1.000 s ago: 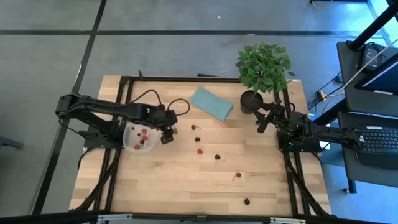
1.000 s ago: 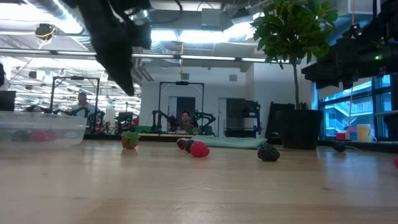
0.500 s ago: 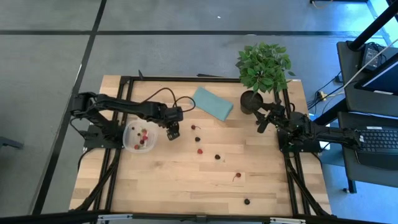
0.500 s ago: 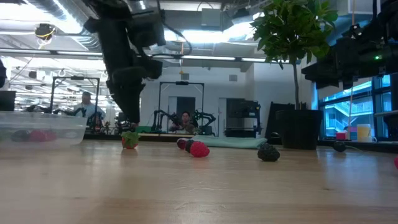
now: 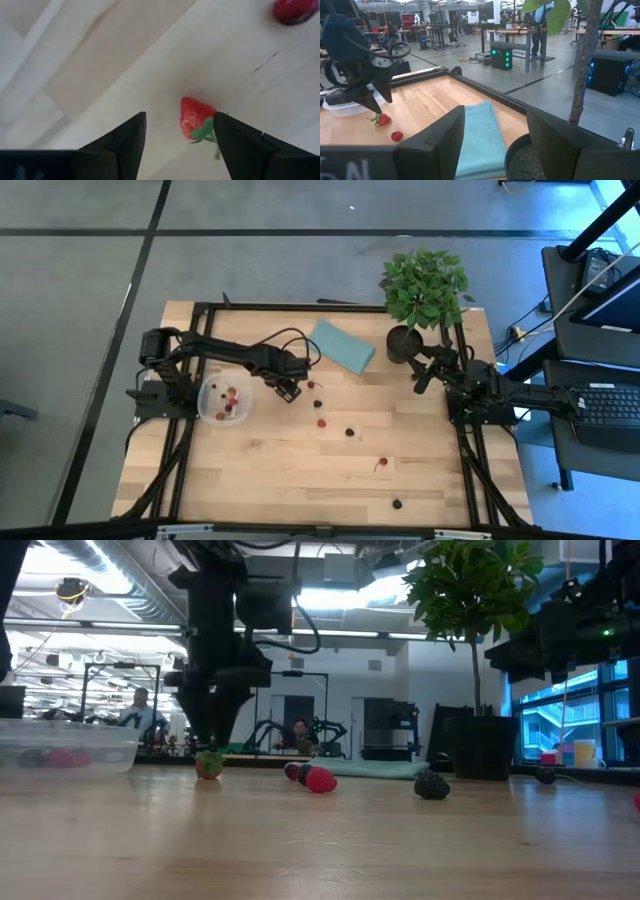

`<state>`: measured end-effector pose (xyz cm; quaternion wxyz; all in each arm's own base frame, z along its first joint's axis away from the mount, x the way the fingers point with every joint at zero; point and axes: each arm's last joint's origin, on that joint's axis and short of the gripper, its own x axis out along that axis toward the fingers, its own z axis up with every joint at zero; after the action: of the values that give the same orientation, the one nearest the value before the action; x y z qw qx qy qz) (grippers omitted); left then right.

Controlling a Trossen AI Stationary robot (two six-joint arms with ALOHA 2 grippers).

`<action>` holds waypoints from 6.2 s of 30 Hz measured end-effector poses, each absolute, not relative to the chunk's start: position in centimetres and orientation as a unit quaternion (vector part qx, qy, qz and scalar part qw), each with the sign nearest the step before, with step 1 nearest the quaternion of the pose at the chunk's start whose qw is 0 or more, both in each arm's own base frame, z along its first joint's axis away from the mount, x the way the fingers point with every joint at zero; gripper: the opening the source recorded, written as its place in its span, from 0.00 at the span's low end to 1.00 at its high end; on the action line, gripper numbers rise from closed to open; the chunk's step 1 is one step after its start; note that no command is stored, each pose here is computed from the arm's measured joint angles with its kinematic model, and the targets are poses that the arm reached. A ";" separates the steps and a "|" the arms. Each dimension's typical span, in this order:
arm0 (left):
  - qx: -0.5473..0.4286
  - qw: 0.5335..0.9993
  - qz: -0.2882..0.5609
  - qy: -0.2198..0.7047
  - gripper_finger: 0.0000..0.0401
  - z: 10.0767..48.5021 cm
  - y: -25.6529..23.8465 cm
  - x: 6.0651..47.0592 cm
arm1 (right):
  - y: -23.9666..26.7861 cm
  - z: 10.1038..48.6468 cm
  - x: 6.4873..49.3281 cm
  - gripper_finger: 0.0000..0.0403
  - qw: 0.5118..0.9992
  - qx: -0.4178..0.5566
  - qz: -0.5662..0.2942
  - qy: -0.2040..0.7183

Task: Pick and placing Produce into tupperware
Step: Put the red strawberry into the transparent bin, then put the top red cherry into the transparent bin

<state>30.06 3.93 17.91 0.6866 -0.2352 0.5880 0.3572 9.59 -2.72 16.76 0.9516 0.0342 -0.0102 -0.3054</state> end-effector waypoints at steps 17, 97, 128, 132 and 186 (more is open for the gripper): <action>-0.330 0.654 0.405 0.547 0.55 17.8 2.7 30.4 | -2.7 16.5 9.8 0.54 0.952 0.031 -0.305 0.006; -0.251 0.623 0.366 0.644 0.37 23.0 2.4 24.6 | -2.8 16.1 10.1 0.54 0.952 0.031 -0.302 0.030; -0.326 0.592 0.425 0.603 0.38 18.6 1.0 17.7 | -2.8 16.0 10.2 0.54 0.952 0.040 -0.302 0.031; -0.326 0.594 0.424 0.601 0.38 18.6 1.0 17.7 | -2.8 16.0 10.2 0.54 0.952 0.039 -0.302 0.031; 0.006 0.890 0.102 0.445 0.71 18.3 5.9 32.2 | -2.8 16.1 10.2 0.54 0.953 0.004 -0.302 0.039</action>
<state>32.24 5.94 18.27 0.8896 0.0064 0.4453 0.1015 10.15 -2.78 16.06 0.9525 0.0036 0.0393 -0.3019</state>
